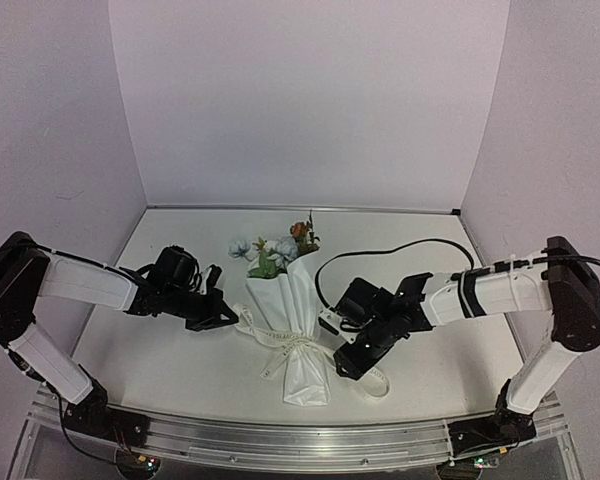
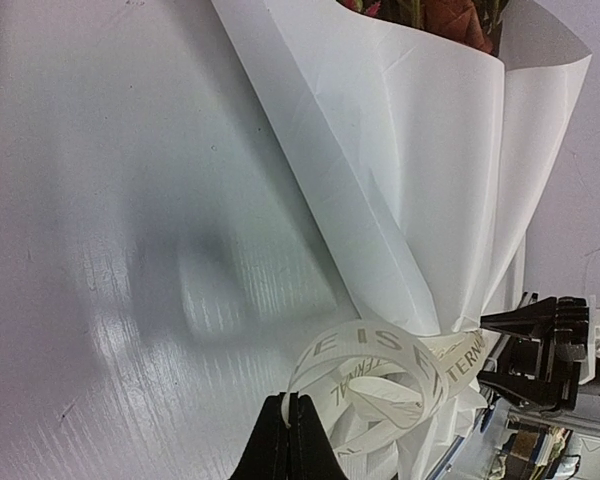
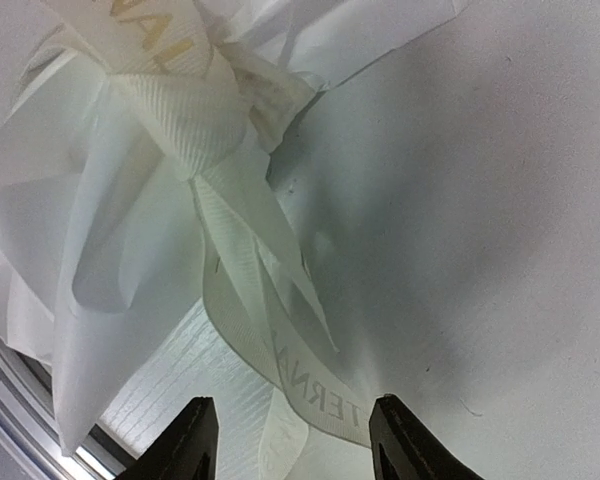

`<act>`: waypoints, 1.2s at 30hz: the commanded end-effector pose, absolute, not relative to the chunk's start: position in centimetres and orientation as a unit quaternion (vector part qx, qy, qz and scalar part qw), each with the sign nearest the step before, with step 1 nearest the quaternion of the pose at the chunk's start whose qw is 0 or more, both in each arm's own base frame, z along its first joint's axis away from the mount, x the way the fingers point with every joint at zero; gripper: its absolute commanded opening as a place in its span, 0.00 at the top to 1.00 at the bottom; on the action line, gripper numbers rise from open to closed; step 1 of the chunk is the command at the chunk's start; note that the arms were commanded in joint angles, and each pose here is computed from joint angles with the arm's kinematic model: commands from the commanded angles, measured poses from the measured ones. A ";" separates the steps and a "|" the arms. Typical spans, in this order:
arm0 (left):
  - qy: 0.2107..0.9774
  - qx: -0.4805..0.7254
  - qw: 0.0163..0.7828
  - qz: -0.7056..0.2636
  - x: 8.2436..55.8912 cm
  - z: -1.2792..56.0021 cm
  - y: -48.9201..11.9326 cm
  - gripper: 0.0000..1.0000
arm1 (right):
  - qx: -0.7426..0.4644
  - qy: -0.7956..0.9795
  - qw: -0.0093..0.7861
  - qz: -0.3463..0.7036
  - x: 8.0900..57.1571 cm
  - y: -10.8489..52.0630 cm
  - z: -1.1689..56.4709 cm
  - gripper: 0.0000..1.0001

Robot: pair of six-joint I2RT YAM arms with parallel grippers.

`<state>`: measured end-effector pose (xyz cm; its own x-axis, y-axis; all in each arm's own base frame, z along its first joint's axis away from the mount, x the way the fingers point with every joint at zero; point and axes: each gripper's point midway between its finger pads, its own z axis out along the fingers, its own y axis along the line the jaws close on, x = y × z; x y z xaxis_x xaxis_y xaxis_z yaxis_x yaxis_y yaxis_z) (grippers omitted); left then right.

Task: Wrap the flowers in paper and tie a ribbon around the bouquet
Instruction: Tie the half-tied ribbon at the center of the board.

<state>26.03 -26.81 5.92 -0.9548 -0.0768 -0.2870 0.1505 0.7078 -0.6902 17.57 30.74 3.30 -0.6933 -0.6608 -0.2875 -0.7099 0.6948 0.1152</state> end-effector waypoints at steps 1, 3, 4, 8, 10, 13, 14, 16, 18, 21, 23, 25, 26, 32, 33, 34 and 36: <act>0.902 0.027 0.166 -0.398 27.0 7.5 -27.5 1.00 | -0.371 0.910 0.155 0.102 19.9 32.3 4.6 0.48; 0.901 0.028 0.166 -0.399 27.0 7.7 -27.6 1.00 | -0.372 0.907 0.162 0.111 19.7 32.2 5.4 0.48; 0.901 0.029 0.166 -0.399 27.0 7.7 -27.5 1.00 | -0.371 0.907 0.166 0.111 19.7 32.0 5.7 0.48; 0.901 0.029 0.168 -0.399 26.9 7.8 -27.5 1.00 | -0.353 0.912 0.191 0.083 20.8 29.3 6.1 0.47; 0.900 0.028 0.168 -0.400 26.9 7.9 -27.5 1.00 | -0.342 0.918 0.187 0.077 21.4 28.5 5.6 0.47; 0.901 0.029 0.167 -0.400 27.0 7.9 -27.5 1.00 | -0.352 0.916 0.180 0.067 21.8 28.3 4.9 0.47; 0.901 0.029 0.167 -0.400 27.0 7.9 -27.5 1.00 | -0.356 0.916 0.174 0.065 21.8 28.3 4.4 0.47; 0.901 0.029 0.167 -0.400 27.0 7.9 -27.6 1.00 | -0.363 0.915 0.165 0.064 21.7 28.6 3.9 0.47; 0.901 0.030 0.167 -0.400 27.1 7.9 -27.6 1.00 | -0.368 0.915 0.154 0.063 21.5 28.6 3.2 0.47; 0.901 0.031 0.165 -0.400 27.1 7.8 -27.7 1.00 | -0.370 0.915 0.148 0.068 21.2 28.8 2.8 0.48; 0.901 0.031 0.164 -0.400 27.1 7.7 -27.7 1.00 | -0.371 0.914 0.147 0.075 20.9 29.0 2.8 0.48; 0.901 0.031 0.164 -0.400 27.1 7.8 -27.8 1.00 | -0.375 0.912 0.145 0.080 20.6 29.3 2.8 0.48; 0.901 0.031 0.163 -0.400 27.1 7.7 -27.7 1.00 | -0.377 0.911 0.144 0.082 20.4 29.5 2.8 0.48; 0.901 0.030 0.162 -0.400 27.0 7.6 -27.7 1.00 | -0.385 0.908 0.134 0.101 19.6 30.9 2.5 0.48; 0.902 0.030 0.161 -0.400 27.0 7.6 -27.7 1.00 | -0.385 0.907 0.135 0.103 19.6 31.1 2.5 0.48; 0.901 0.030 0.162 -0.401 27.0 7.6 -27.7 1.00 | -0.385 0.907 0.136 0.105 19.7 31.3 2.6 0.48; 0.901 0.030 0.161 -0.401 27.0 7.5 -27.7 1.00 | -0.386 0.906 0.139 0.106 19.8 31.8 2.7 0.48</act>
<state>25.89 -26.94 6.01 -0.9568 -0.0714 -0.2819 0.1528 0.7013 -0.6963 19.34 29.87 1.93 -0.6751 -0.6754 -0.2967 -0.7198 0.6911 0.0645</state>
